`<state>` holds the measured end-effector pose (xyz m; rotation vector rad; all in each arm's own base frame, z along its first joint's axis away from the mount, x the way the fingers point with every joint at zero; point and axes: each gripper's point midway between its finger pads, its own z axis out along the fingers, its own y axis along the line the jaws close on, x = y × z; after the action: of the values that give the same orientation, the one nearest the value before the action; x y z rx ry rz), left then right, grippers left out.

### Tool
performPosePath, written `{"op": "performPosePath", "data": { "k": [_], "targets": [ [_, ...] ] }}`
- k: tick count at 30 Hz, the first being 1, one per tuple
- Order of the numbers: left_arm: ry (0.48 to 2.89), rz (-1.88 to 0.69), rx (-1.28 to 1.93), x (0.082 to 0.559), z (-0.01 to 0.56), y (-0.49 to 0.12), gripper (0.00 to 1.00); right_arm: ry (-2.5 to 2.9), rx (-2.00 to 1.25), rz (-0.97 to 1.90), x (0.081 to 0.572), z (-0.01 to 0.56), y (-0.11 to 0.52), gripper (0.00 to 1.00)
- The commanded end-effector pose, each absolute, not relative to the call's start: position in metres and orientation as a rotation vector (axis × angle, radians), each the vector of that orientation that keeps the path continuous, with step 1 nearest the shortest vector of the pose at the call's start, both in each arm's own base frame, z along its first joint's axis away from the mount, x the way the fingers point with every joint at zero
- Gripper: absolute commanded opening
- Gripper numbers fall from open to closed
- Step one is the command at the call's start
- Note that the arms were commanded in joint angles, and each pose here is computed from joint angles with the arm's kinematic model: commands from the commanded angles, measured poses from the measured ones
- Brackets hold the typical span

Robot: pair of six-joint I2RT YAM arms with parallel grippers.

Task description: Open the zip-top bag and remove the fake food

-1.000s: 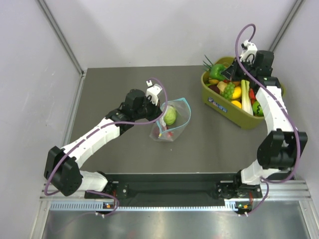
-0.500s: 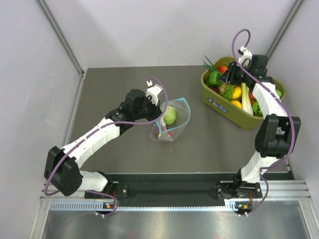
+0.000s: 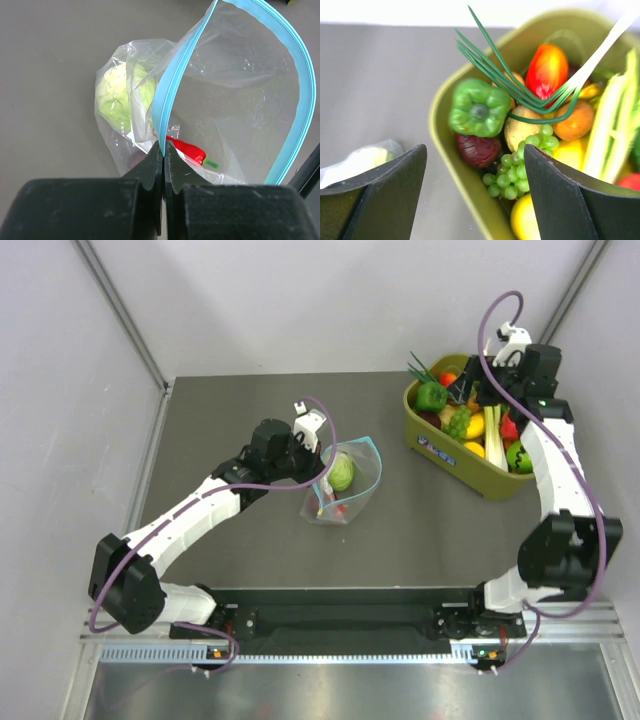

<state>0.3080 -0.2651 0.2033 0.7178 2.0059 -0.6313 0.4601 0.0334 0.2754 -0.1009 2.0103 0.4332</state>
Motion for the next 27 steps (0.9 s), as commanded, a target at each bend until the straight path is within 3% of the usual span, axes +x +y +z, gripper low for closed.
{"op": "performPosePath", "data": {
  "k": [1, 9, 15, 27],
  "targets": [
    [1.947, -0.651, 0.720, 0.313, 0.225, -0.272, 0.00, 1.857, -0.121, 0.361, 0.432, 0.341, 0.027, 0.78],
    [1.942, -0.655, 0.720, 0.313, 0.226, -0.273, 0.00, 1.689, -0.290, 0.508, 0.376, 0.409, 0.089, 0.82],
    [1.942, -0.654, 0.721, 0.313, 0.226, -0.273, 0.00, 1.634, -0.520, 0.700, 0.337, 0.418, 0.184, 0.82],
    [1.946, -0.657, 0.723, 0.312, 0.224, -0.274, 0.00, 1.793, -0.813, 1.051, 0.283, 0.327, 0.297, 0.77]
  ]
}}
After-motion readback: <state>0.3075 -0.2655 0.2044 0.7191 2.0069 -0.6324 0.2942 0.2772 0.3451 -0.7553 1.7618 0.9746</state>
